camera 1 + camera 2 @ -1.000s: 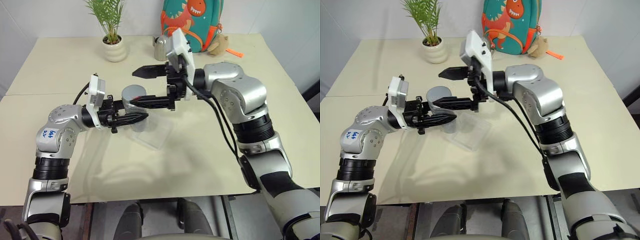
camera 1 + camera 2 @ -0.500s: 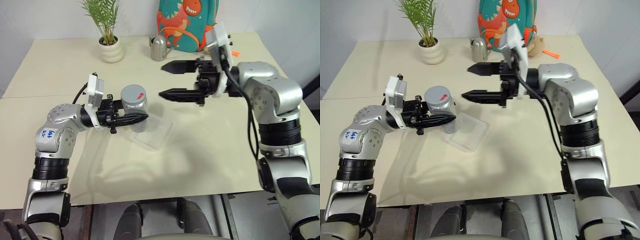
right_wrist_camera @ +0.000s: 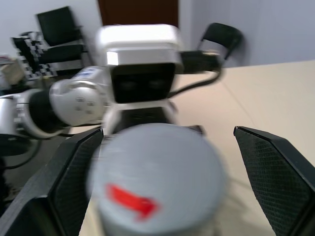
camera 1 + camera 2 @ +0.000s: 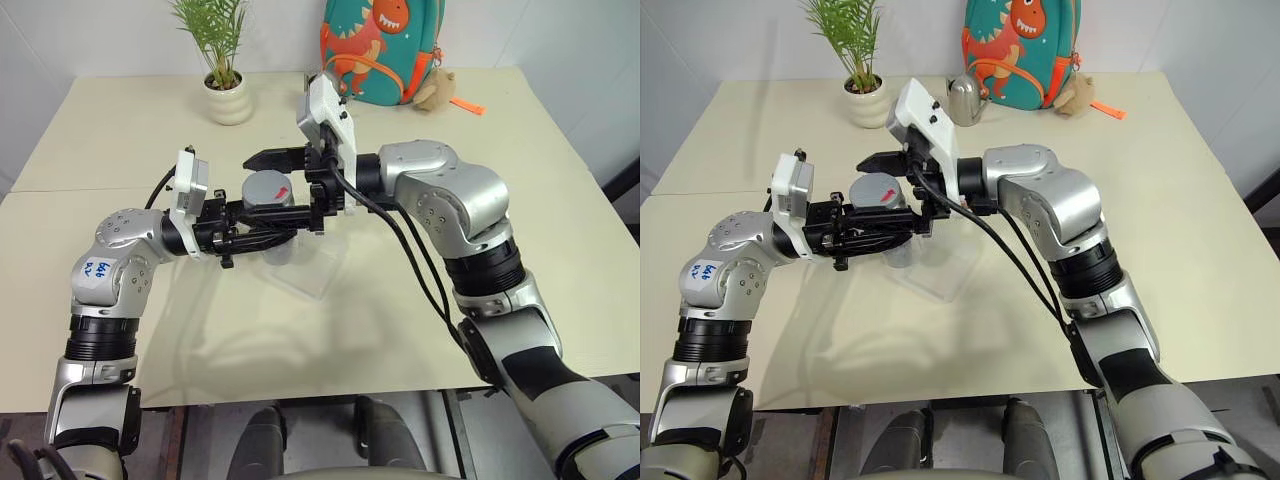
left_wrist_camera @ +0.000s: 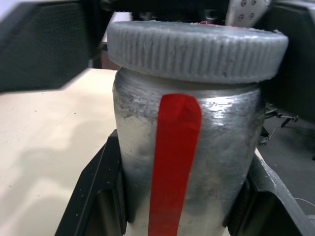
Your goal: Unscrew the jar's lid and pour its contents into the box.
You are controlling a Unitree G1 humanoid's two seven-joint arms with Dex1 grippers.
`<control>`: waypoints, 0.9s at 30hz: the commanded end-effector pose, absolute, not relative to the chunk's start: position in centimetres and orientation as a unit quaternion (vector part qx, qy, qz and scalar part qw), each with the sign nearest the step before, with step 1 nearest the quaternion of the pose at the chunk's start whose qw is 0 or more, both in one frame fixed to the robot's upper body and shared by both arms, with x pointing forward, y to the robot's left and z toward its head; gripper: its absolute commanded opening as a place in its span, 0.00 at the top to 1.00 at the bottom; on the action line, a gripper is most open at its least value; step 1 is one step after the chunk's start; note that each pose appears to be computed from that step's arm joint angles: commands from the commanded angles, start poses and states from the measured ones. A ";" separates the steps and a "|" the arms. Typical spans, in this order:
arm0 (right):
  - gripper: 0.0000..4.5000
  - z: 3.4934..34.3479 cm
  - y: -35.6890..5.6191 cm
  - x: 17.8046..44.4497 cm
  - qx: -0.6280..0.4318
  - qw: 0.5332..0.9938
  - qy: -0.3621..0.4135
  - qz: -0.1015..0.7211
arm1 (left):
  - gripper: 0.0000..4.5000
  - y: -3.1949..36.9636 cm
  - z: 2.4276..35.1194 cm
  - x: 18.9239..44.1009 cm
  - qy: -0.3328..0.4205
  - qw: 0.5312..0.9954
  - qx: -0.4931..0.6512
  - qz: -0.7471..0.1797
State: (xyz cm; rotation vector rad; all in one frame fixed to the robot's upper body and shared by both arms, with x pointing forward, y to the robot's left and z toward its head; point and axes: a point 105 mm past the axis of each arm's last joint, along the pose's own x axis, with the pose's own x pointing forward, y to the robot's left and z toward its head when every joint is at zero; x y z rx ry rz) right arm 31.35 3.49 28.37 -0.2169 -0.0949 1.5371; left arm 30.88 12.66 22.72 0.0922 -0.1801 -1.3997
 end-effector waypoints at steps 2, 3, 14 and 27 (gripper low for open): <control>0.01 30.5 3.0 31.4 -0.096 0.715 -0.088 0.686 | 0.57 12.4 23.4 30.2 -0.100 0.752 0.058 -0.649; 0.01 30.7 2.8 31.4 -0.095 0.716 -0.092 0.685 | 0.57 12.4 23.3 30.2 -0.100 0.752 0.058 -0.648; 0.01 31.3 -3.6 32.0 -0.078 0.754 -0.104 0.644 | 0.57 12.5 23.1 30.0 -0.099 0.756 0.057 -0.645; 0.01 31.1 -4.2 30.1 -0.076 0.736 -0.104 0.665 | 0.57 12.8 23.1 30.1 -0.094 0.756 0.061 -0.645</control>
